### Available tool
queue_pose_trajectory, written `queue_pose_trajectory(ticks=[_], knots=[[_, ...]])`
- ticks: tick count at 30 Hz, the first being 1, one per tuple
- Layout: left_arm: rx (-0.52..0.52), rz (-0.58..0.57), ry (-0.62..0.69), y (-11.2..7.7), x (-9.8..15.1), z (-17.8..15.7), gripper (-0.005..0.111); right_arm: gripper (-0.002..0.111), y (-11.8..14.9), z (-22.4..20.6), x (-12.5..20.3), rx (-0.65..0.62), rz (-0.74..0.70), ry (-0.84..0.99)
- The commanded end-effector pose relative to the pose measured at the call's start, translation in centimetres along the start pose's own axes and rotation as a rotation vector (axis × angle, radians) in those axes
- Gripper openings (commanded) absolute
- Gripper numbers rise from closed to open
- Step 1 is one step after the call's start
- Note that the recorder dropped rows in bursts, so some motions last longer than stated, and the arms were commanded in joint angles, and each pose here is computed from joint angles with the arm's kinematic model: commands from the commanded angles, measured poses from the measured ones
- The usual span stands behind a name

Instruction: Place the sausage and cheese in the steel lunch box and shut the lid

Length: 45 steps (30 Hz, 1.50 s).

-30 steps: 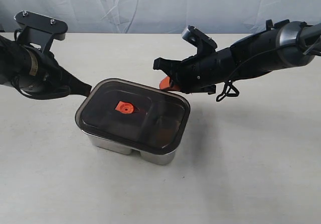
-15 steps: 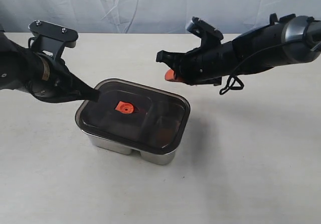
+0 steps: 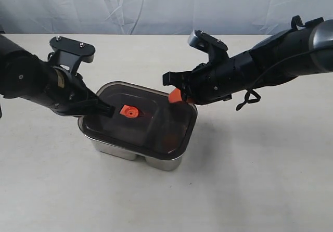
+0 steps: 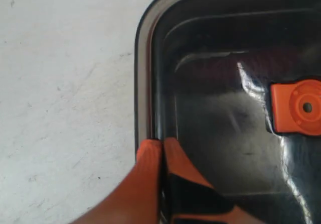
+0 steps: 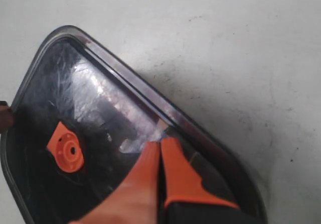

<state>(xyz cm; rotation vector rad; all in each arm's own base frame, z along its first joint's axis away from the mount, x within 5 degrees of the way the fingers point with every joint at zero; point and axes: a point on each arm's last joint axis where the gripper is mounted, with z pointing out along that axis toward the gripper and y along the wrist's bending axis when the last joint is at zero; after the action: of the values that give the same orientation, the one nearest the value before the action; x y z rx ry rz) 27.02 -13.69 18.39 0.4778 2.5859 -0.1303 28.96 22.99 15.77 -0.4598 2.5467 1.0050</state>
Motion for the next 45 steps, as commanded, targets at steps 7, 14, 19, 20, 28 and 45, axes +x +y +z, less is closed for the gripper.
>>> queue_pose_trajectory(ticks=[7, 14, 19, 20, 28, 45], knots=[[0.012, -0.009, 0.068, -0.1, 0.7, 2.2, 0.000, -0.001, -0.1, 0.0, 0.1, 0.003, -0.007, 0.008], [0.013, -0.022, 0.100, -0.1, 1.0, 2.4, 0.000, -0.001, -0.4, 0.3, 0.4, 0.011, 0.014, 0.027], [0.010, -0.022, 0.113, -0.1, 1.2, 2.3, 0.000, -0.001, -1.2, 1.5, 1.2, 0.005, 0.047, 0.083], [0.010, -0.022, 0.116, -0.1, 1.2, 2.3, 0.000, -0.001, -1.4, 1.7, 1.4, 0.006, 0.053, 0.092], [0.010, -0.031, 0.136, -0.1, 1.4, 2.4, 0.000, -0.001, -1.6, 2.0, 1.5, 0.009, 0.068, 0.100], [0.036, -0.037, 0.018, -0.4, 0.4, 3.5, 0.000, -0.001, -1.7, 2.0, 1.7, 0.022, 0.056, 0.118]])
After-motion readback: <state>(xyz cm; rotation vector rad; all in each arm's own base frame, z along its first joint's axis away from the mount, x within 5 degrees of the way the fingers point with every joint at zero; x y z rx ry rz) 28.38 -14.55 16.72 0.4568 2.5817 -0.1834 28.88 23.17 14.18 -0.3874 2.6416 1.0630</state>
